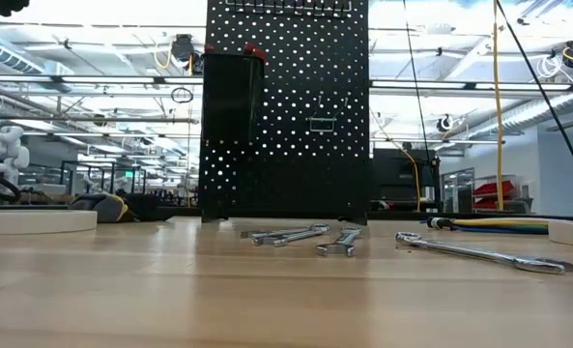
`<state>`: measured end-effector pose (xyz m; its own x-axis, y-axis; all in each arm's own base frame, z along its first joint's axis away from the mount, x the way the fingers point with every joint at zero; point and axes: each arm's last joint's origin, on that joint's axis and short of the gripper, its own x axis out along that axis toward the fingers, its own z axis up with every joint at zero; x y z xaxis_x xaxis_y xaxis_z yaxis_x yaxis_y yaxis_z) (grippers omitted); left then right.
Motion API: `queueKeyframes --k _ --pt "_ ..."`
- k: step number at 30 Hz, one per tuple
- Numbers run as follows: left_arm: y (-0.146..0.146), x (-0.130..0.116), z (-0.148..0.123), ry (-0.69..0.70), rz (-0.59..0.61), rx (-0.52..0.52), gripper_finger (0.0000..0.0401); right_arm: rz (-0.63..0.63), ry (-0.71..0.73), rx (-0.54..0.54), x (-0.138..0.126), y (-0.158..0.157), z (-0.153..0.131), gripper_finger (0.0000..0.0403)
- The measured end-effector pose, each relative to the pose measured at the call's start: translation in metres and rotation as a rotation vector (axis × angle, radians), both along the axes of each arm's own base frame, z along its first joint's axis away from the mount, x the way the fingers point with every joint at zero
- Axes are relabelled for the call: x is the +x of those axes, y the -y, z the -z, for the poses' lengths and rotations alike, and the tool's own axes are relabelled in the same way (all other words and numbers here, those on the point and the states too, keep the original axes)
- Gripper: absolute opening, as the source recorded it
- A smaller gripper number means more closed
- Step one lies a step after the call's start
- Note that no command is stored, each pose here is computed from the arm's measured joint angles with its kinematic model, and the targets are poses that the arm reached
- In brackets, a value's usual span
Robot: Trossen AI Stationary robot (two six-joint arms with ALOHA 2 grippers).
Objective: Hang tools onto peg board
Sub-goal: Put the ratchet wrench into the black bin on the peg board
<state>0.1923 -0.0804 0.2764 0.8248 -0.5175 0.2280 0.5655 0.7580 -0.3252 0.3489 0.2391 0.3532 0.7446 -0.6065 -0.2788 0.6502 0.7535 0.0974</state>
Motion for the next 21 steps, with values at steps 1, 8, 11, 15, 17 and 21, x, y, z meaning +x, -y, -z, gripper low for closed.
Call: queueKeyframes --k 1,8,11,15,17,21 --pt "0.0 0.0 -0.001 0.007 0.007 -0.005 0.0135 -0.005 0.016 0.013 -0.001 -0.002 -0.002 0.0035" --pt "0.002 -0.003 -0.008 0.082 0.034 -0.029 0.0135 -0.218 -0.142 0.179 -0.004 -0.005 -0.005 0.0035" --pt "0.002 -0.003 -0.008 0.082 0.03 -0.029 0.0135 -0.327 -0.241 0.272 -0.011 0.009 -0.018 0.0035" --pt "0.001 -0.002 -0.008 0.081 0.024 -0.03 0.0135 -0.445 -0.376 0.316 -0.026 0.031 -0.036 0.0035" --pt "0.001 -0.002 -0.008 0.081 0.022 -0.032 0.0135 -0.513 -0.421 0.343 -0.036 0.041 -0.043 0.0035" --pt "0.002 -0.002 -0.008 0.064 0.02 -0.056 0.0135 -0.579 -0.489 0.436 -0.056 0.071 -0.04 0.0035"
